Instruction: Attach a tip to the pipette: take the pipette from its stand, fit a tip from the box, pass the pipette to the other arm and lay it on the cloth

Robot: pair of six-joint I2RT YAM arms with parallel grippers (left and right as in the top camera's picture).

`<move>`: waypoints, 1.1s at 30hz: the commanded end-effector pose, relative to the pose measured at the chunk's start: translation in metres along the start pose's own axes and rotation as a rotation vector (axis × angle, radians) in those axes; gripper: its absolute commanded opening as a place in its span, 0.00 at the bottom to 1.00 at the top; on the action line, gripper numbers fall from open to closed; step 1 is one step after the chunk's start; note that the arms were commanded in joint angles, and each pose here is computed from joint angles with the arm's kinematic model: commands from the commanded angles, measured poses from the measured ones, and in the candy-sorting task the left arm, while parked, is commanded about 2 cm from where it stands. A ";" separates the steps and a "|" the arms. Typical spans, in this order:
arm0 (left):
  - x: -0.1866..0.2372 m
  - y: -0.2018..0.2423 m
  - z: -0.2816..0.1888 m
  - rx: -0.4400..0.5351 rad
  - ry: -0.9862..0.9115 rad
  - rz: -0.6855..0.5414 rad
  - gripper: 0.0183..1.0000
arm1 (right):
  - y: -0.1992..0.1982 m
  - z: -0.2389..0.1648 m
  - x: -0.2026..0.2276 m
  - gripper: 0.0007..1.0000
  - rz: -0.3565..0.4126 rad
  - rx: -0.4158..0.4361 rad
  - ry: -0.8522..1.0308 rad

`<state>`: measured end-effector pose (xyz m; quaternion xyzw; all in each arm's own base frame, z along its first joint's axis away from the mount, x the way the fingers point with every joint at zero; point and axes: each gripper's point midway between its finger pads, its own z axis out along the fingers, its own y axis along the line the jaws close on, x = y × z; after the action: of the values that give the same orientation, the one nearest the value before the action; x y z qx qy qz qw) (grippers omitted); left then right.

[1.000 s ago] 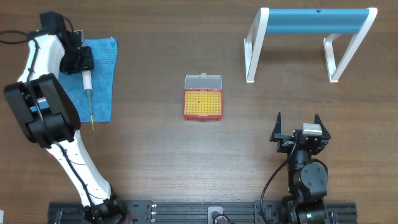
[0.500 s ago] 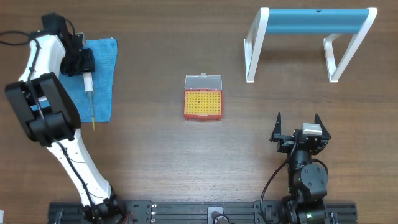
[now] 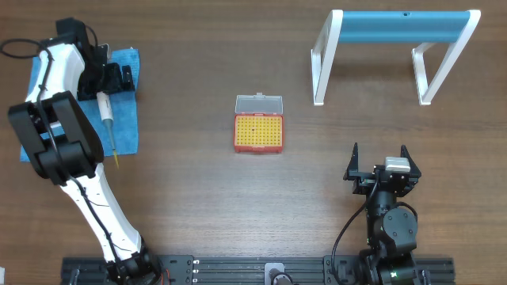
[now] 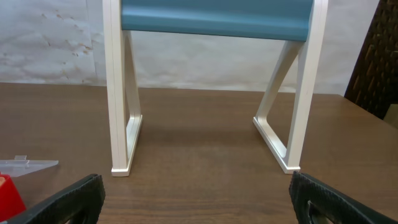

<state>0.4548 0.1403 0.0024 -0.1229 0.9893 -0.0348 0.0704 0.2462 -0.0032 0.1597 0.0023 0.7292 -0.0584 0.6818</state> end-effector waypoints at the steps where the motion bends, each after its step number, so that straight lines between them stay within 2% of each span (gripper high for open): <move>1: -0.003 -0.002 -0.020 0.017 -0.022 -0.005 1.00 | -0.001 0.000 0.001 0.97 0.006 0.007 0.004; 4: -0.013 -0.005 -0.056 0.010 -0.101 0.004 1.00 | -0.001 0.000 0.001 0.97 0.006 0.007 0.004; 6: -0.026 -0.008 -0.097 0.002 -0.188 0.016 1.00 | -0.001 0.000 0.001 0.97 0.006 0.007 0.004; 11: -0.043 -0.018 -0.223 -0.027 -0.388 0.069 1.00 | -0.001 0.000 0.001 0.97 0.006 0.007 0.004; 13: -0.035 -0.018 -0.282 -0.079 -0.463 0.102 1.00 | -0.001 0.000 0.002 0.97 0.006 0.007 0.004; 14: -0.030 -0.021 -0.308 -0.059 -0.521 0.079 1.00 | -0.001 0.000 0.001 0.97 0.006 0.007 0.004; 17: -0.001 -0.035 -0.374 -0.048 -0.663 0.088 1.00 | -0.001 0.000 0.001 0.97 0.006 0.007 0.004; 20: 0.030 -0.067 -0.431 0.066 -0.819 0.159 1.00 | -0.001 0.000 0.002 0.97 0.006 0.007 0.004; 22: 0.069 -0.096 -0.471 0.171 -0.924 0.236 1.00 | -0.001 0.000 0.001 0.97 0.006 0.007 0.004; 27: 0.138 -0.106 -0.510 0.144 -1.097 0.279 1.00 | -0.001 0.000 0.002 0.97 0.006 0.007 0.004; 30: 0.185 -0.079 -0.510 -0.055 -1.166 0.216 1.00 | -0.001 0.000 0.001 0.97 0.006 0.007 0.004; 32: 0.215 -0.077 -0.518 -0.104 -1.253 0.209 1.00 | -0.001 0.000 0.001 0.97 0.006 0.007 0.004; 33: 0.243 -0.085 -0.529 -0.089 -1.359 0.245 1.00 | -0.001 0.000 0.002 0.97 0.006 0.007 0.004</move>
<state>0.2049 0.0303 0.4932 -0.0098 0.7777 0.0571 0.6259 0.2462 -0.0032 0.1598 0.0024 0.7291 -0.0584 0.6820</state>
